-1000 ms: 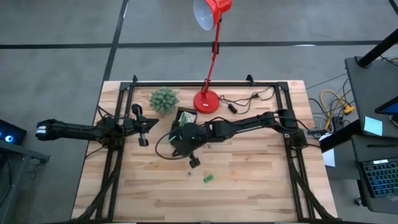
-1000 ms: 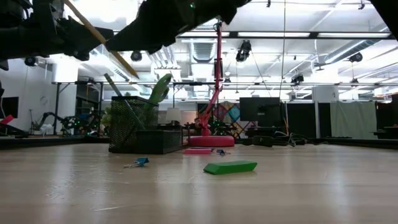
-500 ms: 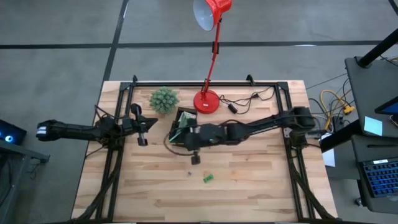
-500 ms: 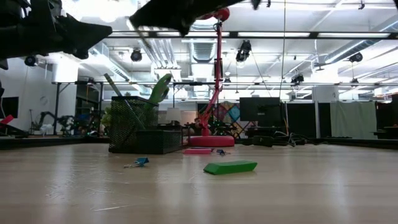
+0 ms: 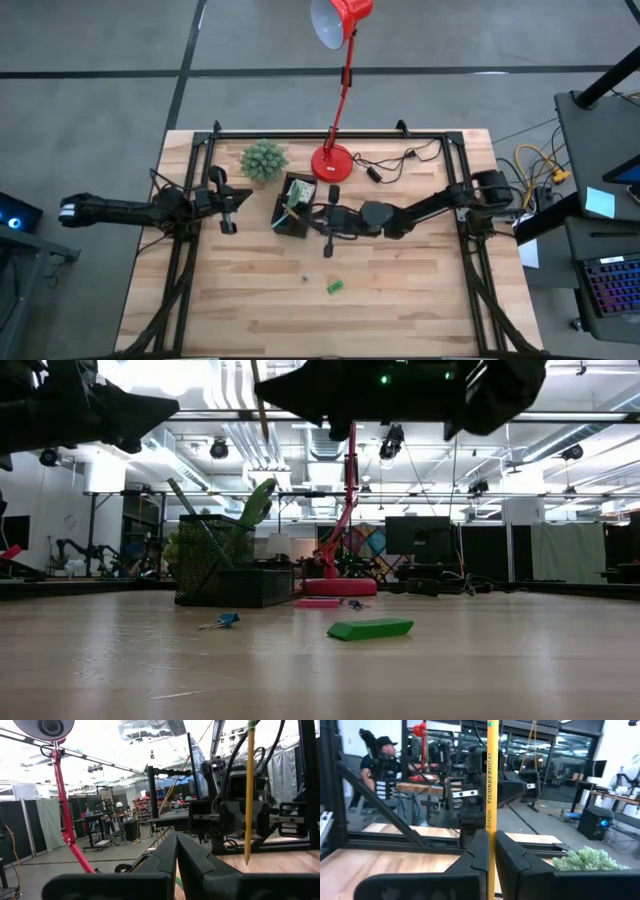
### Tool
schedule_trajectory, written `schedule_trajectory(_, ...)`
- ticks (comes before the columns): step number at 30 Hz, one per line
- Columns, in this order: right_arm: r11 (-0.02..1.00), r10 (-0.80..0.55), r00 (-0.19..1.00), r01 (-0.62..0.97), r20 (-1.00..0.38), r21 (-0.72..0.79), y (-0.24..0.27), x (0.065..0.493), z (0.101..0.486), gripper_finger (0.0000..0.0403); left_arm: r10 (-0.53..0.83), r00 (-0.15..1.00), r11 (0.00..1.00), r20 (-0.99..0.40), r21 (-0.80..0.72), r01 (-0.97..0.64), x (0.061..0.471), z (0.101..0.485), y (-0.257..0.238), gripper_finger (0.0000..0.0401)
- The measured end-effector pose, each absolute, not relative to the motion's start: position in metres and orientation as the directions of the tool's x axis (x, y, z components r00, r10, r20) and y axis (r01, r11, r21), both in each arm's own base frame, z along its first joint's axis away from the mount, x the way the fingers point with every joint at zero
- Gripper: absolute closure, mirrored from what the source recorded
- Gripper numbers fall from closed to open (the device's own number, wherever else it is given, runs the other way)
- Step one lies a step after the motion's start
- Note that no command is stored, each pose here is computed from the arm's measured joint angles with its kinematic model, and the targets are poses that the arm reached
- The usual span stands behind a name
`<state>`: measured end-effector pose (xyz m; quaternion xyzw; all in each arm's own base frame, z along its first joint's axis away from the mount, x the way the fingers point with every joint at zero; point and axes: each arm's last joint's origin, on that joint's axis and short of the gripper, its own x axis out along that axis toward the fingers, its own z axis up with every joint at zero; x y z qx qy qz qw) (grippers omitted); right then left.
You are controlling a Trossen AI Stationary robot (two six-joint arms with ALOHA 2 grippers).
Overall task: Pick and place office supplies into organizer
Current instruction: Put the yellow pencil in the black desk organizer
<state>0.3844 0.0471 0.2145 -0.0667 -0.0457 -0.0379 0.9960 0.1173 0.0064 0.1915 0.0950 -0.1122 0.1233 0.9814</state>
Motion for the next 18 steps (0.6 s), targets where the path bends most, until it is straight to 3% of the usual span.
schedule_trajectory(18, 0.973, -0.209, 0.956, 0.224, 0.206, -0.050, 0.049, 0.430, 0.173, 0.0394, 0.223, 0.943, 0.951, 0.248, 0.159, -0.266, 0.117, 0.192, 0.006, 0.0401)
